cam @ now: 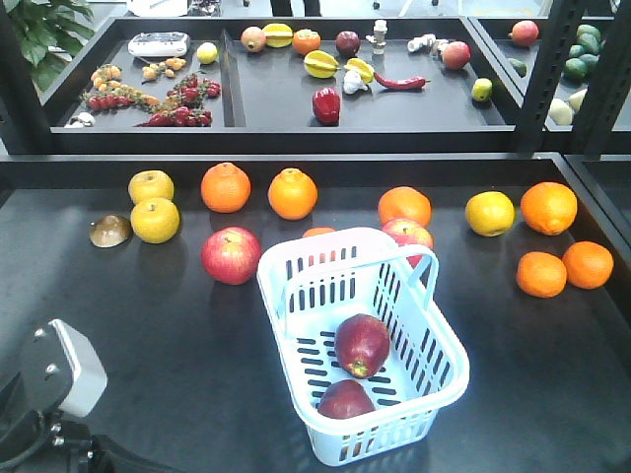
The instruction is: Pick three apples into basket with both arms
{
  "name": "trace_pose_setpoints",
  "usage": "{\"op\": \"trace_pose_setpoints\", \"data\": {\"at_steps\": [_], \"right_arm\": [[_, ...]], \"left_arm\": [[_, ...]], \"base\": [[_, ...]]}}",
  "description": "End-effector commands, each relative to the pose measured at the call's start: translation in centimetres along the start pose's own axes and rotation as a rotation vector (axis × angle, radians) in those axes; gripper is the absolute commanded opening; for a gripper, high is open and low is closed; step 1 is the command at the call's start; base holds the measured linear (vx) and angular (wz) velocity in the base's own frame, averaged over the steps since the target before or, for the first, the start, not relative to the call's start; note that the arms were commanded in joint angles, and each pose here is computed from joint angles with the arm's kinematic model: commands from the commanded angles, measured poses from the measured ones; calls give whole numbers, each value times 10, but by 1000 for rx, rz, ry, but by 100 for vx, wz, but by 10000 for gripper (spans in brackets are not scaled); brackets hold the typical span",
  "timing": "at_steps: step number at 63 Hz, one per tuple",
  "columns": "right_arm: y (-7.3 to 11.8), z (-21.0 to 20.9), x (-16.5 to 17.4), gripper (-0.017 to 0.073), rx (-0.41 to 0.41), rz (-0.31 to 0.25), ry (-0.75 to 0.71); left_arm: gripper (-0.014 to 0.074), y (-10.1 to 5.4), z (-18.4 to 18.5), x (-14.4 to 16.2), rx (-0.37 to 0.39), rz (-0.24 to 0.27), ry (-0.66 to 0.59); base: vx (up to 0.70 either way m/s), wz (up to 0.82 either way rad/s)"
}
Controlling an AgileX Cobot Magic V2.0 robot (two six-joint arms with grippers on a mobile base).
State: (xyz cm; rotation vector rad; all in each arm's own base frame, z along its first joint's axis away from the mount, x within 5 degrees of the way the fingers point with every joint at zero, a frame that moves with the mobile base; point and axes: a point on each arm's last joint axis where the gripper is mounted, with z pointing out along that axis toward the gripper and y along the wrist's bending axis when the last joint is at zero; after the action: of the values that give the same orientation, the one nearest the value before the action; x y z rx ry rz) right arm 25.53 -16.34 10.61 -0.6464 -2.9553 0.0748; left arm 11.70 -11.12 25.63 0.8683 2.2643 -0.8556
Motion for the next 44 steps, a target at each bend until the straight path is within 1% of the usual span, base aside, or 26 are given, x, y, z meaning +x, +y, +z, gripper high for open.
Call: {"op": "trace_pose_setpoints", "data": {"at_steps": [1, 11, 16, 25, 31, 35, 44], "right_arm": [[-4, -16, -3, 246, 11, -3, -45], [-2, -18, 0, 54, -6, 8, -27], [-1, -24, 0, -10, -27, 22, -45], [4, -45, -1, -9, -90, -2, -137], [8, -65, -4, -9, -145, -1, -205], [12, -78, -4, -8, -195, 0, -255], [22, -106, -1, -6, -312, -56, -369]], "left_arm": [[-6, -5, -5, -10, 15, -21, -63], [-6, -5, -5, -10, 15, -21, -63], [-6, -5, -5, -10, 15, -21, -63], [-6, -5, -5, -10, 15, -21, -63], [-6, -5, -5, -10, 15, -21, -63], [-6, -5, -5, -10, 15, -21, -63], [-6, -5, -5, -10, 15, -21, -63]], "base": [[0, 0], [0, 0], [0, 0], [0, 0], [0, 0], [0, 0], [0, 0]]}}
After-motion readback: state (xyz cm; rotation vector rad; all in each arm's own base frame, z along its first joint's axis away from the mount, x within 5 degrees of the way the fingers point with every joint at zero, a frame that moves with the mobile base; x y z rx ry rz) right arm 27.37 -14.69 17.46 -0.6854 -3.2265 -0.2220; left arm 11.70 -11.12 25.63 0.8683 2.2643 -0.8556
